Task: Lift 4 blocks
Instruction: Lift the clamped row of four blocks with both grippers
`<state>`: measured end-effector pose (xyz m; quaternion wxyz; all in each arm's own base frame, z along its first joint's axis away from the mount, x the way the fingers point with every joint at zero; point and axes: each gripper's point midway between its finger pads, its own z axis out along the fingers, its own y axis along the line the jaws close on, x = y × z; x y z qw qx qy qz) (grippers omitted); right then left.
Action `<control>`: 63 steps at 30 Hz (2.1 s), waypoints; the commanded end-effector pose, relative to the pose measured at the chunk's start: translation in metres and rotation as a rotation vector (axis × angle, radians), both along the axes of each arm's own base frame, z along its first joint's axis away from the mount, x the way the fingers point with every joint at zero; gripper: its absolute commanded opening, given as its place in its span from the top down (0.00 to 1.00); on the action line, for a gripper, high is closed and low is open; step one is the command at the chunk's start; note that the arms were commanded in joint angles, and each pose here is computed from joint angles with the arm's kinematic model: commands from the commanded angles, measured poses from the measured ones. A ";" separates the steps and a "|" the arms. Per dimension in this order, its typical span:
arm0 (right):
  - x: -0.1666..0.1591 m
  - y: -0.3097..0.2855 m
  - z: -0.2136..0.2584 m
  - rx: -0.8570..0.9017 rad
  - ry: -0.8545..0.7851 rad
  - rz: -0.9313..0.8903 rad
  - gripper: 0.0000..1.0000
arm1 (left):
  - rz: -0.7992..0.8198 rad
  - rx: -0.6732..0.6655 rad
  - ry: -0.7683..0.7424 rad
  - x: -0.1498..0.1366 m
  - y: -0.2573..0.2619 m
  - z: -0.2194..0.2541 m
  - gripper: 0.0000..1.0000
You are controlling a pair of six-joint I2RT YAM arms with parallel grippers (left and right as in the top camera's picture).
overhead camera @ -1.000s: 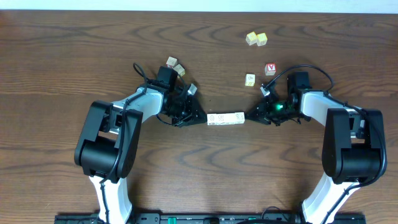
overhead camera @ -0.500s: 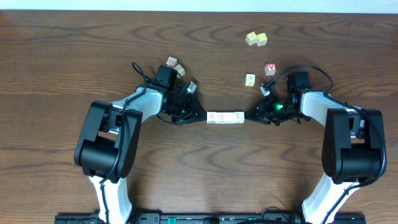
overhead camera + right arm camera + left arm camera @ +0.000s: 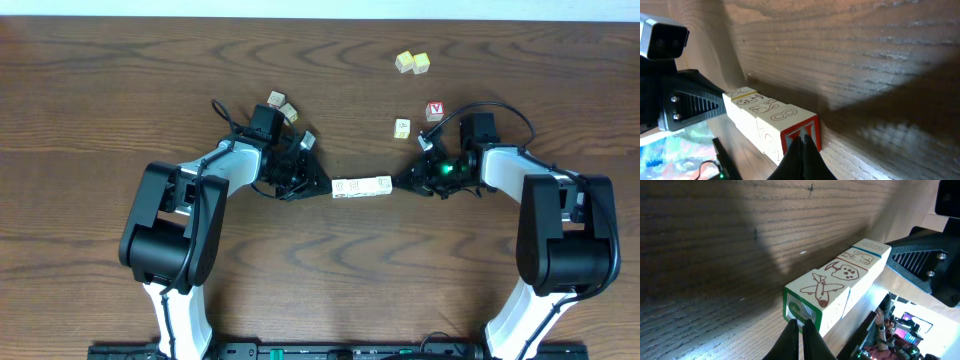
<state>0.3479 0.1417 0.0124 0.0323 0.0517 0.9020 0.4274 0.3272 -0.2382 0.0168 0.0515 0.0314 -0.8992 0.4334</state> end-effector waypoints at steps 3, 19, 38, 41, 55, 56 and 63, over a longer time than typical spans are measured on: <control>-0.015 0.038 0.020 0.167 0.035 0.073 0.99 | -0.055 -0.104 0.049 -0.016 -0.019 0.010 0.93; -0.019 0.052 0.020 0.150 0.021 0.117 0.99 | -0.055 -0.107 0.026 -0.013 -0.020 0.016 0.93; -0.016 0.057 0.038 0.127 -0.027 0.133 0.99 | -0.046 -0.087 -0.031 -0.006 -0.018 0.029 0.93; -0.016 0.057 0.038 0.128 -0.028 0.133 0.99 | -0.046 -0.089 -0.047 -0.005 -0.018 0.035 0.93; -0.014 0.061 0.059 0.168 -0.068 0.145 0.99 | -0.037 -0.089 -0.037 -0.005 -0.019 0.036 0.93; -0.014 0.061 0.062 0.168 -0.077 0.146 0.99 | -0.037 -0.089 -0.038 -0.004 -0.019 0.036 0.93; -0.014 0.060 0.070 0.163 -0.095 0.146 0.99 | -0.039 -0.101 -0.074 0.002 -0.021 0.049 0.93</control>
